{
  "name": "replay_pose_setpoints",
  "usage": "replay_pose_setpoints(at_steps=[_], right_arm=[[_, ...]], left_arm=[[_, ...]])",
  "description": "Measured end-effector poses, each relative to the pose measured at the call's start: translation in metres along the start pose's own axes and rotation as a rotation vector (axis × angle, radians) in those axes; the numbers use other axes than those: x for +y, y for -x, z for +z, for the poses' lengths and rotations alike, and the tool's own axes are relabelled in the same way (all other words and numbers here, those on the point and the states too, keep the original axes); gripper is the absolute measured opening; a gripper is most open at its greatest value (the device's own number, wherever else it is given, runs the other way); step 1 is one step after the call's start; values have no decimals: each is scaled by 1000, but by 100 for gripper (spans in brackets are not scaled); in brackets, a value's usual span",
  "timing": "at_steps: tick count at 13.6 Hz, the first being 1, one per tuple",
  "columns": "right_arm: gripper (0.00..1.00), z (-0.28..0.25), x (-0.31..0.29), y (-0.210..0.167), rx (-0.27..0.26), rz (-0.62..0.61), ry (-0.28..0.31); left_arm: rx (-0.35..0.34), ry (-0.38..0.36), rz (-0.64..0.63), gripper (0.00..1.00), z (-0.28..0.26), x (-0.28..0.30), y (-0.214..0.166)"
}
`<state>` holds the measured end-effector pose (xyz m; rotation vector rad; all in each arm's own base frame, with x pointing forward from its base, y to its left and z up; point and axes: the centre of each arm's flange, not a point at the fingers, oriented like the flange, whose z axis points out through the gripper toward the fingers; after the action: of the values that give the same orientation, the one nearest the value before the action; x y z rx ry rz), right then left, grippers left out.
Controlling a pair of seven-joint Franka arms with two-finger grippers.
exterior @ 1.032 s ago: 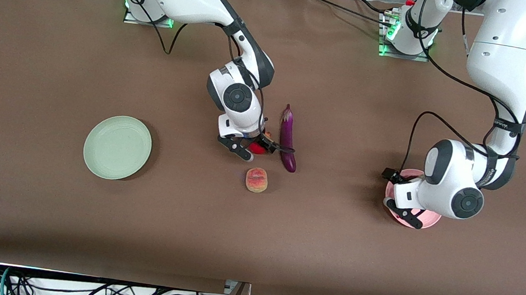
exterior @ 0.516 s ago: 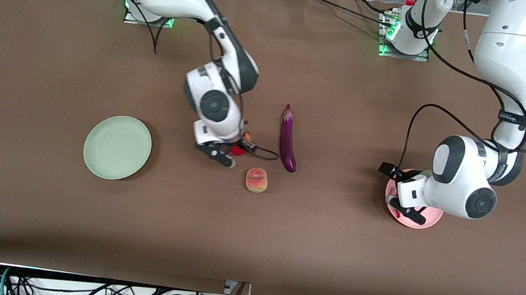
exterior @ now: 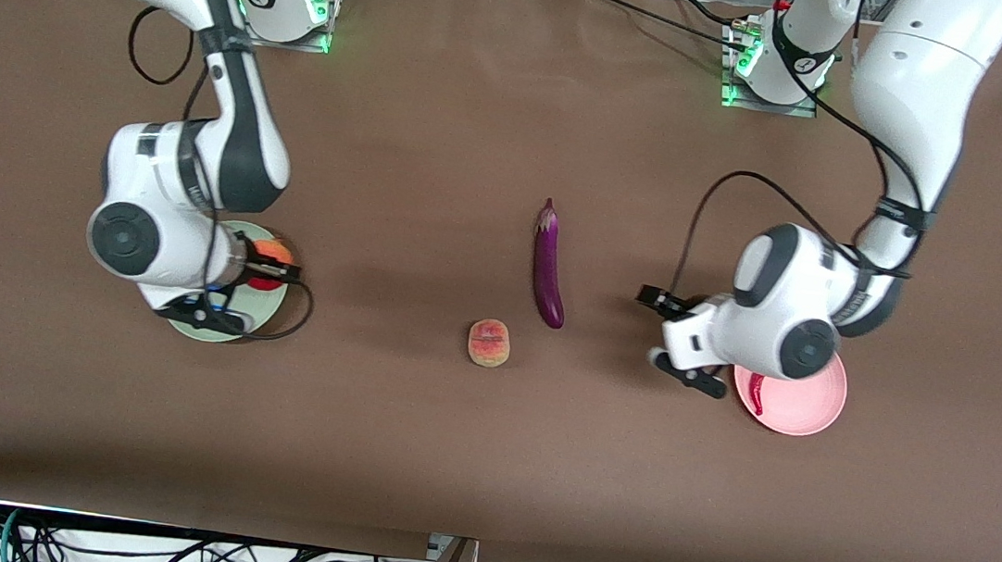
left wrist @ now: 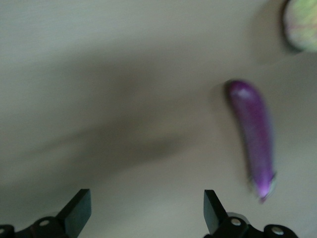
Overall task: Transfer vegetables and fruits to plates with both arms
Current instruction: 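Lower the apple onto the green plate while the left gripper grasps the eggplant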
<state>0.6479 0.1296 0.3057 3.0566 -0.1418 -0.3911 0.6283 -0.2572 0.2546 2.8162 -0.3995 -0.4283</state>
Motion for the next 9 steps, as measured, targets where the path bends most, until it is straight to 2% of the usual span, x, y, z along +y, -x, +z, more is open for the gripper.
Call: replay_pose_setpoints(at_steps=[3,5,7,9], right_arm=[[81,42,54,-9,37,-92,28],[81,81,88,-8,63,-104,39],[81,101,102,-4,61,-92,37],[81,100,100,-4,66,-89,28]], left_arm=[[90,-20,-128,100,35,85,1],[138,-18,-240,100,72,122,10],[148,-18,-351,100,103,143,22],[138,-28,-391,100,120,151,27]])
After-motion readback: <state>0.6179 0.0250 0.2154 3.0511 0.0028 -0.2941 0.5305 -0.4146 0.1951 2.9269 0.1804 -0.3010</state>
